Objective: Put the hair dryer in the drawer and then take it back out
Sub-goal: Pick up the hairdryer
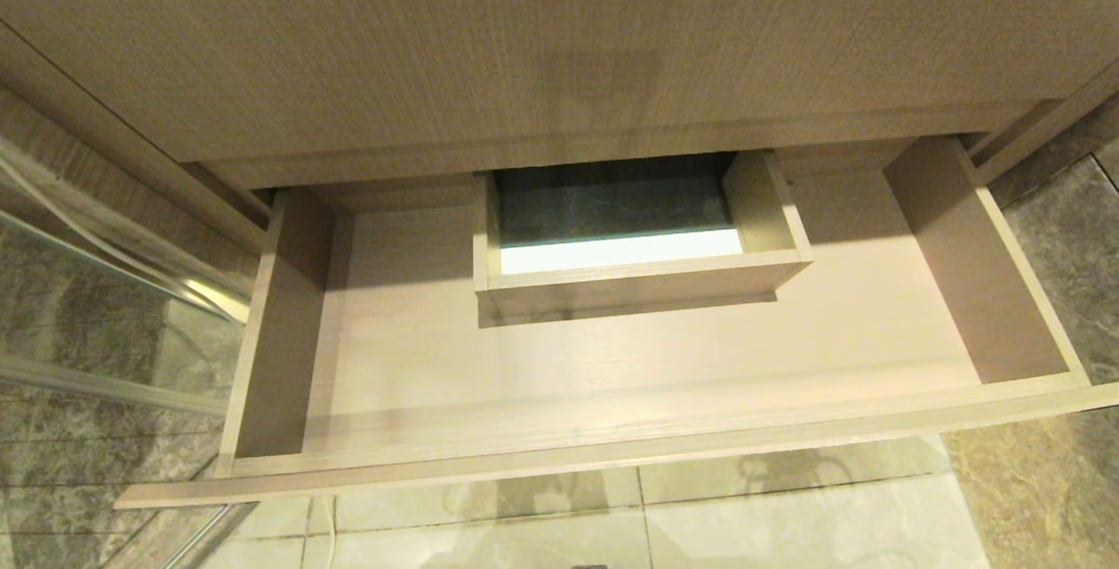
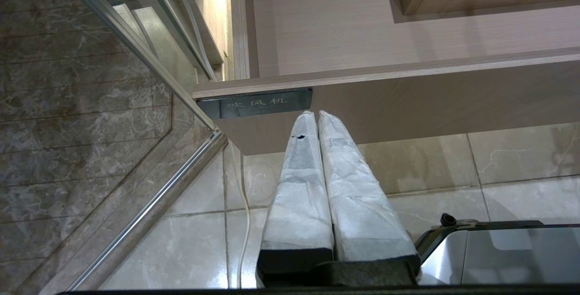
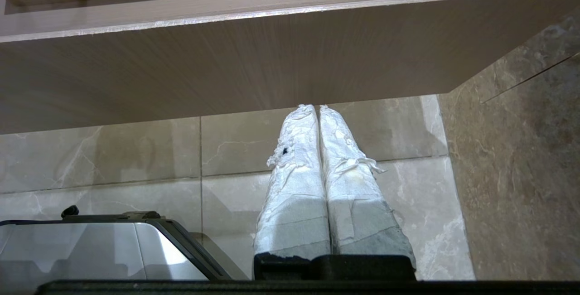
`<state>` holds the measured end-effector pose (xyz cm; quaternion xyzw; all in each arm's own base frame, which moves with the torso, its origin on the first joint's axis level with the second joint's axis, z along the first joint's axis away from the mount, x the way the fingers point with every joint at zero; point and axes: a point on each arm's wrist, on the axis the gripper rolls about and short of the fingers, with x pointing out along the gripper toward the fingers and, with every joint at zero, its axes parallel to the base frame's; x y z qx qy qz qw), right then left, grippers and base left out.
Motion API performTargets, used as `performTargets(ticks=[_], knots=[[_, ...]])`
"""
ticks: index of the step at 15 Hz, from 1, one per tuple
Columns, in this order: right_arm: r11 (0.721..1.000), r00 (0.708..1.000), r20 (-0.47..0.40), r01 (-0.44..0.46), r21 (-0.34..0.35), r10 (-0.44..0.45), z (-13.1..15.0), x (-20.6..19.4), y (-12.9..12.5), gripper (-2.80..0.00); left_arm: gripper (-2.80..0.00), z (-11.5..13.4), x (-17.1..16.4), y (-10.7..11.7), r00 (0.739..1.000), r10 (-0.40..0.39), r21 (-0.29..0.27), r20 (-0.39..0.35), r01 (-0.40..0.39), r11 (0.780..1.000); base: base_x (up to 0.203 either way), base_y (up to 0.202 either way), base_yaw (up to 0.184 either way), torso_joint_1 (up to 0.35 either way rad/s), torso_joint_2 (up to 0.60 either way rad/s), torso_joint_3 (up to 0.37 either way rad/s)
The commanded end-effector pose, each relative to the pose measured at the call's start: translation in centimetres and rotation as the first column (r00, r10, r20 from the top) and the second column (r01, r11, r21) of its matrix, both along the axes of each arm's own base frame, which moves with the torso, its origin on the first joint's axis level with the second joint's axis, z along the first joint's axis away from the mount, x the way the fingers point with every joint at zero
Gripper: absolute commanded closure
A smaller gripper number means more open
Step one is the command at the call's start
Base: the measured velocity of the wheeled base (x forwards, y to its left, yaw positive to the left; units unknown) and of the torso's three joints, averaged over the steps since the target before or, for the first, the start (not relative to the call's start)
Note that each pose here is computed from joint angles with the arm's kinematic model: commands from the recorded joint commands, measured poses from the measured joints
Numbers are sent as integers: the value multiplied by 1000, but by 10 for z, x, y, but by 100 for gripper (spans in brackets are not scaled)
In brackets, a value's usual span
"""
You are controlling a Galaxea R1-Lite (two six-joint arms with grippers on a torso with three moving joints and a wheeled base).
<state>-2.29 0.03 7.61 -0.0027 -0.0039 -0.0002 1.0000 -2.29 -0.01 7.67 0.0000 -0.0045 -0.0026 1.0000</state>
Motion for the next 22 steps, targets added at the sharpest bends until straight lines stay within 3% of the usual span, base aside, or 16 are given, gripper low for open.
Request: performTargets(ticks=[1,9,17,22], knots=[[1000,1000,0,0,-1,0,0,0,0,0,0,0,0,0,1000,1,0,-1,-1,1000,0,0,0,0,0,0],[1000,1000,0,-3,-9,3,0,0,0,0,0,0,0,0,1000,0,-2,-1,0,1000,0,0,0,0,0,0],[1000,1000,0,0,-2,0,0,0,0,0,0,0,0,0,1000,-1,-2,-1,1,1000,0,-11,165,3,3,3],[1000,1000,1,0,-5,0,0,0,0,0,0,0,0,0,1000,-1,-2,-1,1,1000,-1,-3,30,1,2,1]])
